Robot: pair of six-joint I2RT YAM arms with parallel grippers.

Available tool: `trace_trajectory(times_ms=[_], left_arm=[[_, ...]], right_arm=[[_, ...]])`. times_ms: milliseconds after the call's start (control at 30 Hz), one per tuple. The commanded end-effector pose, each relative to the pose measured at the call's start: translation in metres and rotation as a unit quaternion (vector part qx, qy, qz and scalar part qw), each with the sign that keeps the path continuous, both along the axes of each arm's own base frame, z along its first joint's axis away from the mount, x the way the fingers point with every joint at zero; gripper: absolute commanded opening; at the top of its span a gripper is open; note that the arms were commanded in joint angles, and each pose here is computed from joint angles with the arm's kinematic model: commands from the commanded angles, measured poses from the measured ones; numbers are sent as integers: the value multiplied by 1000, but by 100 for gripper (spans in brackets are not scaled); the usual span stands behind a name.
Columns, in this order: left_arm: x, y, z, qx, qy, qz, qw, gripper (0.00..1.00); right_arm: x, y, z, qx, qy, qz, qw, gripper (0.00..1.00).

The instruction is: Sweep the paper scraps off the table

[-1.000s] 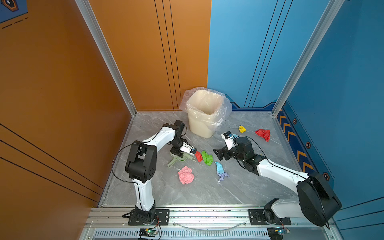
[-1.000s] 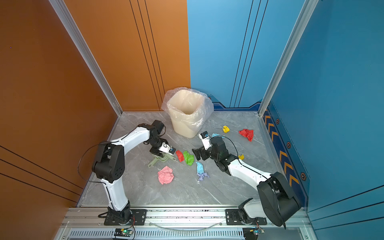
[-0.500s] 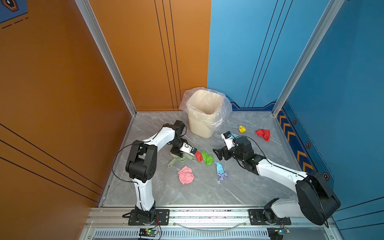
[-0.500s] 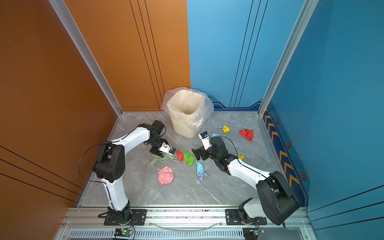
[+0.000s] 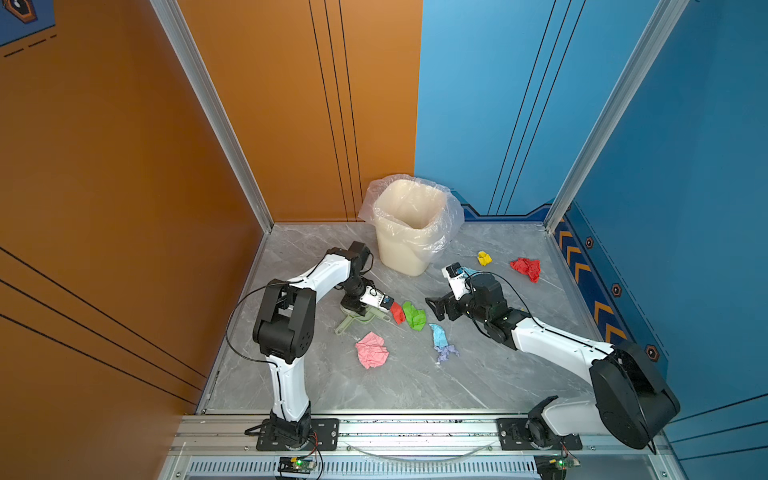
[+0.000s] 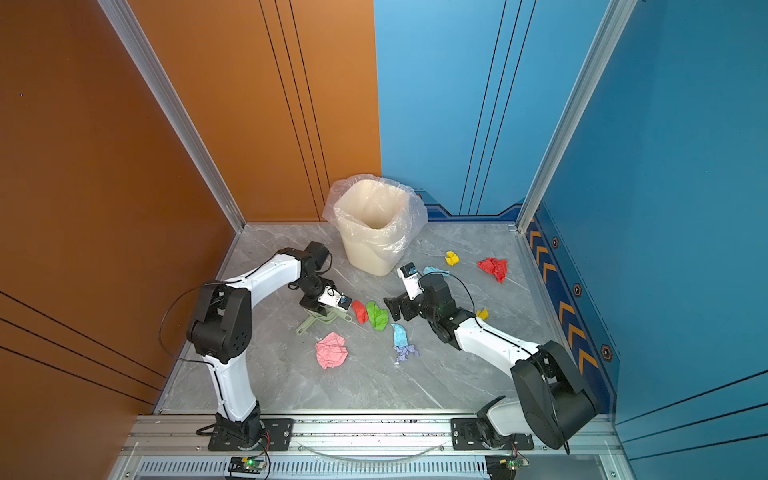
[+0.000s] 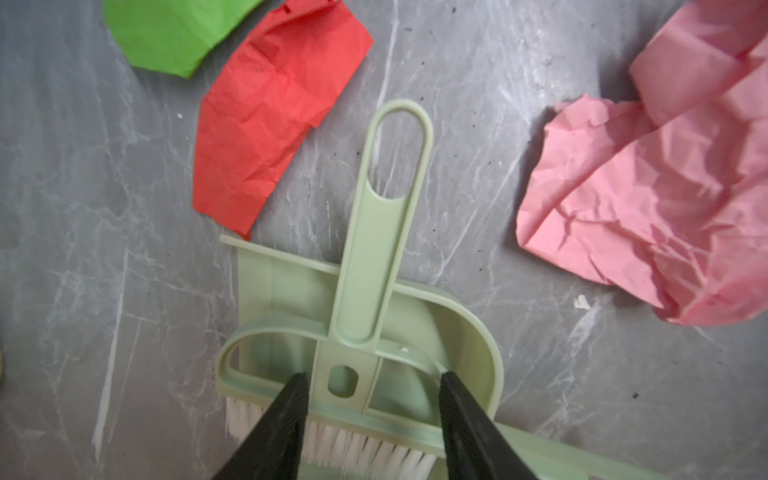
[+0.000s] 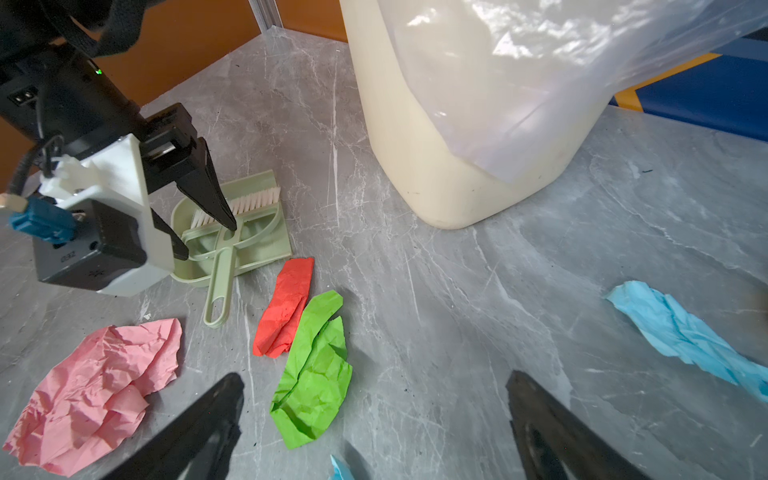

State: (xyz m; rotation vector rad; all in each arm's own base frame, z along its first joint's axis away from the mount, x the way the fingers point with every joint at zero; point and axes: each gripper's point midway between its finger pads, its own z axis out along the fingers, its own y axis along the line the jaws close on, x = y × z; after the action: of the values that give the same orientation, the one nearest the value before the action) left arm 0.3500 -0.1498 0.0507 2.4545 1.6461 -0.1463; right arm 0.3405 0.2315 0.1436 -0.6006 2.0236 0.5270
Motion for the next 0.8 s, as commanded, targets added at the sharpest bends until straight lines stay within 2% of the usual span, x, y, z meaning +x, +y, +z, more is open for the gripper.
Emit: trace_trajectory(times_ms=[0, 767], left_arm=[[-5, 6, -5, 6, 22, 6, 1000, 53], [1, 9, -8, 14, 17, -3, 1000, 51]], right_arm=[[4, 6, 6, 9, -5, 2, 1000, 100], [5, 8, 4, 9, -1, 3, 1000, 100]])
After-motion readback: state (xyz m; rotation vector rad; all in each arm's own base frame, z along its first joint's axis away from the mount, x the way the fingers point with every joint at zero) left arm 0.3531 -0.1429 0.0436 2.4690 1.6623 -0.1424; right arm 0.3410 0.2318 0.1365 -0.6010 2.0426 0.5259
